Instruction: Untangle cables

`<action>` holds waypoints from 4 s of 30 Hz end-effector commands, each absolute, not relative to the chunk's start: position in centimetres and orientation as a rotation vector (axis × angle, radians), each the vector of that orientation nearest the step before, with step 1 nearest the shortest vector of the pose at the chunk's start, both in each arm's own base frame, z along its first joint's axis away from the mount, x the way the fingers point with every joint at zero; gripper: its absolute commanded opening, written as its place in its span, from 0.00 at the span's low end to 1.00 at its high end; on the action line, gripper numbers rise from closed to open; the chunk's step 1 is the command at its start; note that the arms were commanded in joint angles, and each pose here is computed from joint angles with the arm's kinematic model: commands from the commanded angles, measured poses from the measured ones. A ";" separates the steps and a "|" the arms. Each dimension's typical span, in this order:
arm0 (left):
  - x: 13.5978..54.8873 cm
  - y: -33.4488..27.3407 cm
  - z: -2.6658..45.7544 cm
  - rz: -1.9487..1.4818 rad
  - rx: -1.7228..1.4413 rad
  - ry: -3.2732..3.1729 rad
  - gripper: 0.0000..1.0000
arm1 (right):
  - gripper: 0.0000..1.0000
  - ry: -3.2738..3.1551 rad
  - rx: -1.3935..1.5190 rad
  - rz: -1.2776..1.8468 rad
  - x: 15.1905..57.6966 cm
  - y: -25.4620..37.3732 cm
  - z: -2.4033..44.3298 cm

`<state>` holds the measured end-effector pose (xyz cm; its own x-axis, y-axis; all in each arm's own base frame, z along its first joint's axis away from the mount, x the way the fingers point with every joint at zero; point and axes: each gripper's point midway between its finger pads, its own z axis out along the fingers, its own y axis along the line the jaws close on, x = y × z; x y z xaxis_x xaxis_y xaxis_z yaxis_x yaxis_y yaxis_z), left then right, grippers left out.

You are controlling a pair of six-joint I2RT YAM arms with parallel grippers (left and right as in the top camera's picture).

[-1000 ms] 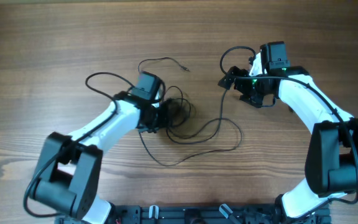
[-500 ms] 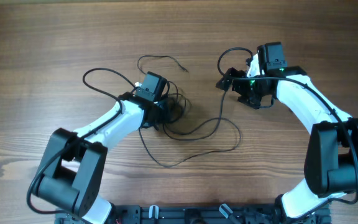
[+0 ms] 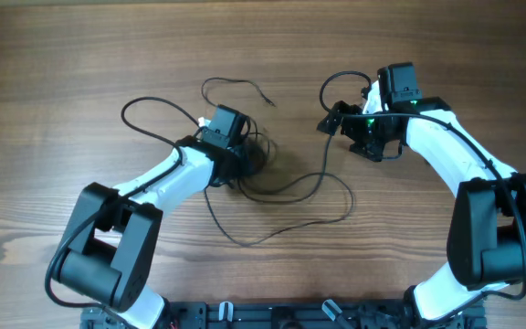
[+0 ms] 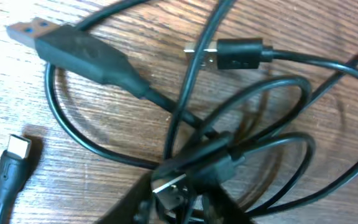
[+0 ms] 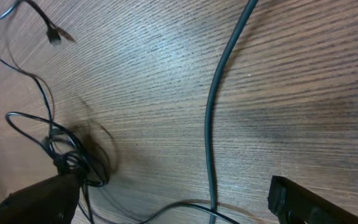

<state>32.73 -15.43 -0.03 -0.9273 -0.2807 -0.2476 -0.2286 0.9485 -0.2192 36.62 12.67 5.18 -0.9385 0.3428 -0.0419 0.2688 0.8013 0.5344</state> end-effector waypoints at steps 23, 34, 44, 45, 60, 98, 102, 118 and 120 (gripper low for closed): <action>31.8 -21.3 15.9 -0.910 -0.044 2.478 0.04 | 0.04 2.475 -0.406 1.242 34.6 30.3 12.6; 32.9 -13.1 24.0 -1.079 -0.080 2.204 0.04 | 0.04 2.713 0.147 0.838 38.1 19.1 7.7; 31.3 -15.0 21.5 -1.082 -0.016 2.321 0.57 | 0.04 2.307 -0.473 1.495 36.0 26.4 15.8; 31.2 -15.5 21.2 -1.089 -0.001 2.335 0.59 | 0.04 2.306 -0.482 1.496 35.9 26.6 15.8; 33.1 -9.5 10.6 -0.547 -0.309 2.644 0.04 | 0.04 2.356 -0.395 1.402 37.1 23.9 14.8; 34.6 17.9 22.8 -0.748 -0.883 1.791 0.04 | 0.81 2.430 1.117 0.590 35.1 -15.4 7.6; 38.4 6.2 23.0 -0.842 -0.389 1.966 0.04 | 1.00 2.482 1.045 0.547 35.9 -13.8 7.3; 35.2 -29.3 5.6 -0.800 0.669 2.298 0.21 | 1.00 2.517 1.047 0.556 35.5 -13.0 6.9; 35.0 -29.6 5.0 -0.753 0.619 2.331 1.00 | 1.00 2.531 1.023 0.562 35.7 -12.2 6.9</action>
